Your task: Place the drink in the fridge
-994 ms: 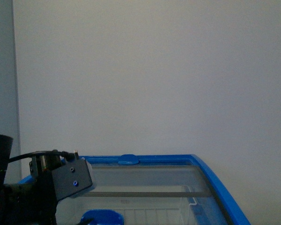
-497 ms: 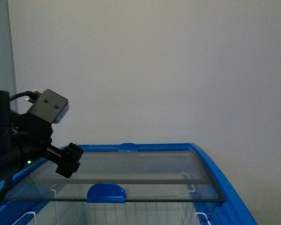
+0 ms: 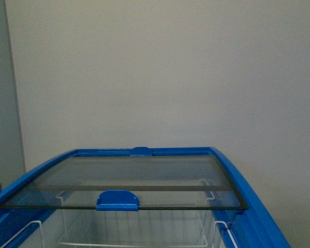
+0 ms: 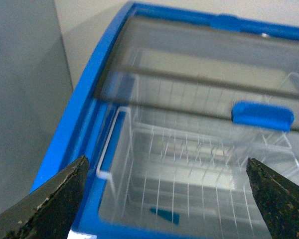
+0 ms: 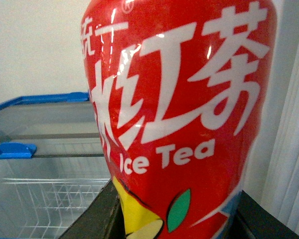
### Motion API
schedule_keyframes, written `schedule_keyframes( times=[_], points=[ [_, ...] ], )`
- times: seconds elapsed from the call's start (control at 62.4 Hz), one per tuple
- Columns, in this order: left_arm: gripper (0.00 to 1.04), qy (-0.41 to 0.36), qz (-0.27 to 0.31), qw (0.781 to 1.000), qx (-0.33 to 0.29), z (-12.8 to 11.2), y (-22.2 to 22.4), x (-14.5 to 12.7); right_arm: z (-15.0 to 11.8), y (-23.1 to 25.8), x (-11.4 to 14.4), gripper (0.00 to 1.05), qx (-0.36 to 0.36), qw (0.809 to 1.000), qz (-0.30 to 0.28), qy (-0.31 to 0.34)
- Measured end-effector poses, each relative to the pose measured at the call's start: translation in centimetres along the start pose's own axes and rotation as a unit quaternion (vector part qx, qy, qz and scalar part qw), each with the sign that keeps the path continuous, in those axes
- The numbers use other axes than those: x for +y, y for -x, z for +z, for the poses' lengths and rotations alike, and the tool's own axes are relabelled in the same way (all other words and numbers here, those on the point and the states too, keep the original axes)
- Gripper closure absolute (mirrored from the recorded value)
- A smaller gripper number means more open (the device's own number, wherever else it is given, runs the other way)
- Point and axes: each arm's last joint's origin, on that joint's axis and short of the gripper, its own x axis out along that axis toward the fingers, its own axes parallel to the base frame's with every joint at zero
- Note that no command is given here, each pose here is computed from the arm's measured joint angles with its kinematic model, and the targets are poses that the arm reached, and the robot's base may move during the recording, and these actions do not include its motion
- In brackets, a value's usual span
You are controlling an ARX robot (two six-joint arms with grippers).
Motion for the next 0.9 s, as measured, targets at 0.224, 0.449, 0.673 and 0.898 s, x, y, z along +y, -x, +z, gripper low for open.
schedule_keyframes(
  times=[0.224,0.449,0.673,0.898],
  points=[
    [0.30,-0.019,-0.001,0.995,-0.094,-5.2,8.5,1.4,0.0,0.0,0.0,0.68,0.000,1.000,0.000,0.000],
    [0.72,-0.047,0.011,0.992,-0.113,-6.8,9.4,2.4,1.4,-0.5,0.3,0.68,0.248,0.950,0.154,0.111],
    [1.02,-0.051,0.013,0.992,-0.115,-7.7,9.8,2.5,4.4,-7.0,3.9,0.68,0.226,0.892,0.257,0.297],
    [1.02,-0.051,0.013,0.992,-0.116,-8.3,10.1,2.6,3.2,-13.6,9.8,0.68,0.231,0.757,0.363,0.491]
  ],
)
